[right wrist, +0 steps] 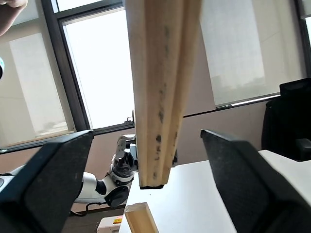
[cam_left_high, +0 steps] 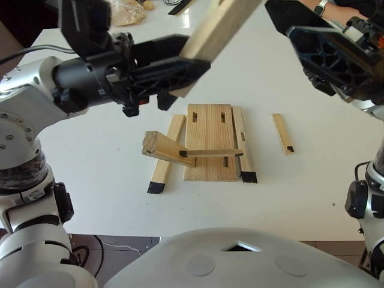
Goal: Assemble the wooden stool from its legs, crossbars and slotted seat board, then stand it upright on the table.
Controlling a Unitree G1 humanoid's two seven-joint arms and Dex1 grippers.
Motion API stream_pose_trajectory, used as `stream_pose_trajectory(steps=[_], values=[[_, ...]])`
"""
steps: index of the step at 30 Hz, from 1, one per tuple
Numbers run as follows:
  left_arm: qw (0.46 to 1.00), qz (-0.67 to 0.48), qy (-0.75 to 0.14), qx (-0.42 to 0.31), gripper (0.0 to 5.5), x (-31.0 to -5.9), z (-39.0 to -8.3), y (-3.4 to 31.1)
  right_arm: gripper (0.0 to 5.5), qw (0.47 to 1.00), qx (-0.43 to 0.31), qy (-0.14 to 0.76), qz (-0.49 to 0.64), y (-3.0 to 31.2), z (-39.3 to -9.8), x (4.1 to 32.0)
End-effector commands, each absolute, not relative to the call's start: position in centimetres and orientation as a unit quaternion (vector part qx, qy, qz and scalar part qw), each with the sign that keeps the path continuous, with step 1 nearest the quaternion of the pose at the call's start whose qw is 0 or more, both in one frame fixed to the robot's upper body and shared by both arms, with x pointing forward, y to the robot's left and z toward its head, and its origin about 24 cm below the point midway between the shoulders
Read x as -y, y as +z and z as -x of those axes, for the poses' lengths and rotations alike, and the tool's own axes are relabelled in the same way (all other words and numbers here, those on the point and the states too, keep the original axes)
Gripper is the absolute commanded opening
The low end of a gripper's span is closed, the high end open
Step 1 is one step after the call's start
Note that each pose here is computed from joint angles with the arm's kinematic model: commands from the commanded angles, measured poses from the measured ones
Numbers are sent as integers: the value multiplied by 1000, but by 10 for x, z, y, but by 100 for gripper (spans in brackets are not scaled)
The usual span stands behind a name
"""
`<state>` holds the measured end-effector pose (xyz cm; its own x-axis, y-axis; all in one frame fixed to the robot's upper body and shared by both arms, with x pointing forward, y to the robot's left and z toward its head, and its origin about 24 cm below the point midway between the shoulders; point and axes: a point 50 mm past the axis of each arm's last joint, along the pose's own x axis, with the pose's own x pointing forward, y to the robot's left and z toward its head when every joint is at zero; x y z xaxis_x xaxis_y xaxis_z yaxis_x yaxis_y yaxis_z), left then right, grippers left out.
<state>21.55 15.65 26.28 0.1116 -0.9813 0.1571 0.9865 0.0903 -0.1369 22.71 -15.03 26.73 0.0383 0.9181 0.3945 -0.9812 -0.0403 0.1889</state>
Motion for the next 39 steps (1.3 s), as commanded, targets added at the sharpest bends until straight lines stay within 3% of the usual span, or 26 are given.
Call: stream_pose_trajectory(steps=[1, 12, 25, 32, 39], values=[[731, 71, -678, -11, 201, -157, -214, 256, 406, 672, 74, 712, -191, 278, -227, 143], [714, 52, -698, -26, 201, -159, -206, 250, 406, 674, 56, 721, -153, 273, -230, 137], [720, 44, -691, -43, 201, -164, -206, 241, 204, 678, 40, 724, -120, 264, -227, 142], [738, 48, -673, -33, 201, -162, -213, 246, 201, 687, 30, 718, -106, 256, -233, 144], [752, 97, -652, 14, 323, -162, -224, 266, 201, 714, 79, 688, -105, 268, -246, 155]])
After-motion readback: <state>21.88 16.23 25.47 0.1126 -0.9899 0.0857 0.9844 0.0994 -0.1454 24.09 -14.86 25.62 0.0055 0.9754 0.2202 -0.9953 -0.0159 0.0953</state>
